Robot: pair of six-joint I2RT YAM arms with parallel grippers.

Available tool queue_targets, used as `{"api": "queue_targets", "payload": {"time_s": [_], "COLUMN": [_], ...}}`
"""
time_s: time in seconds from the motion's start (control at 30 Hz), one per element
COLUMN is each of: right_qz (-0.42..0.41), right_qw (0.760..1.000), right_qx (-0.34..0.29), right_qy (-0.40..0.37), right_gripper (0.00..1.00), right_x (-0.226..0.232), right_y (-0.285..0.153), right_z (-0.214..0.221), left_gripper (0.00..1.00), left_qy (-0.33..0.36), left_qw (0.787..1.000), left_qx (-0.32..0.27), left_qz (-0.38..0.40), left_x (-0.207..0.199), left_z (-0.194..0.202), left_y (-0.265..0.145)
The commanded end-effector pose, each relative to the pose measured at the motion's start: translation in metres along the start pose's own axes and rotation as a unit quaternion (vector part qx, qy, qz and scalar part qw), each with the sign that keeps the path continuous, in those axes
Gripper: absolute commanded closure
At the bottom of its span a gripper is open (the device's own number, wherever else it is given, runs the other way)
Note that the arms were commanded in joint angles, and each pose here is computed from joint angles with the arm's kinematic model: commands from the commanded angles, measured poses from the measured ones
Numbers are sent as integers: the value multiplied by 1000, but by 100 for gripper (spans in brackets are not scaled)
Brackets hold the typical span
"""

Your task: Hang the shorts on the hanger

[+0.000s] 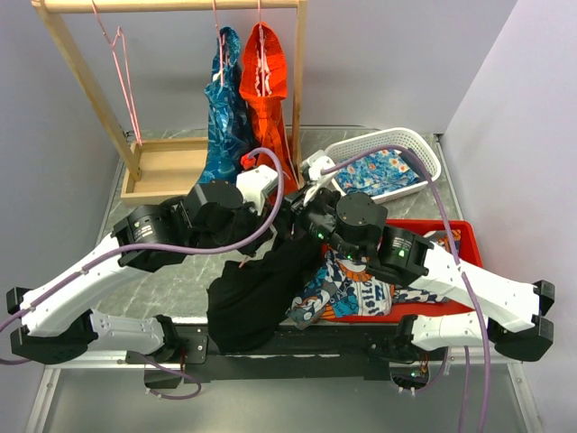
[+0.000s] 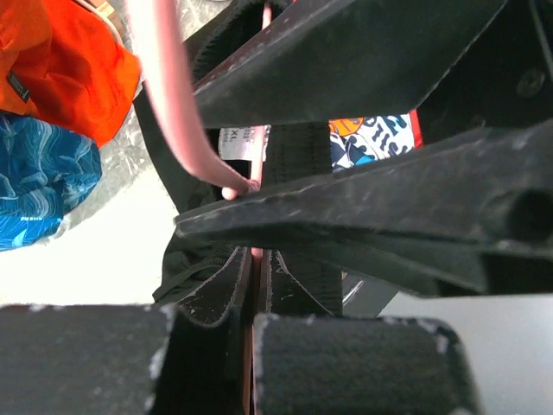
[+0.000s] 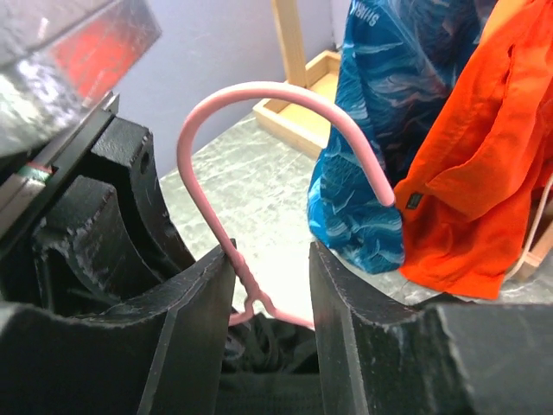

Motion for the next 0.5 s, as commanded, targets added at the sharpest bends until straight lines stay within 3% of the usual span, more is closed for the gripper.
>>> {"api": "queue_targets", "payload": {"time_s": [0.0, 0.07, 0.17, 0.2, 0.27, 0.33, 0.4, 0.47], "right_qz": [28, 35, 52, 54, 60, 64, 66, 68], "right_qw": [998, 998, 997, 997, 996, 995, 994, 993], "right_qx": [-54, -51, -53, -61, -66, -76, -79, -96], "right_qy": [0, -4, -10, -9, -14, -16, -22, -24], "right_gripper": [54, 56, 76, 89, 99, 100, 100, 100], "right_x": [0, 0, -2, -3, -5, -7, -9, -10], "right_y": [3, 6, 7, 6, 4, 2, -1, -5], "right_z": [-26, -22, -18, -21, -21, -24, -25, -32], "left_gripper": [99, 99, 99, 99, 99, 97, 82, 75], "left_qy": [-11, -12, -18, -20, -27, -30, -34, -37], "left_qw": [998, 998, 998, 998, 997, 997, 998, 998], "left_qx": [-50, -48, -55, -57, -59, -58, -57, -53], "left_qz": [35, 35, 37, 36, 32, 27, 22, 19], "left_x": [-15, -16, -17, -17, -16, -14, -13, -11], "left_z": [-27, -27, -30, -31, -32, -32, -31, -28], "left_y": [-8, -7, -8, -9, -10, -11, -11, -14]}}
Point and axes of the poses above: each gripper's point midway between its finger pads, its own y axis out along the fingers, its own x axis along the line the jaws close on, z = x × y, the point moved 3 cm from there along -y, back along the fingers, and after that the axes turned 4 degrees about -y, right-handed, at the moved point
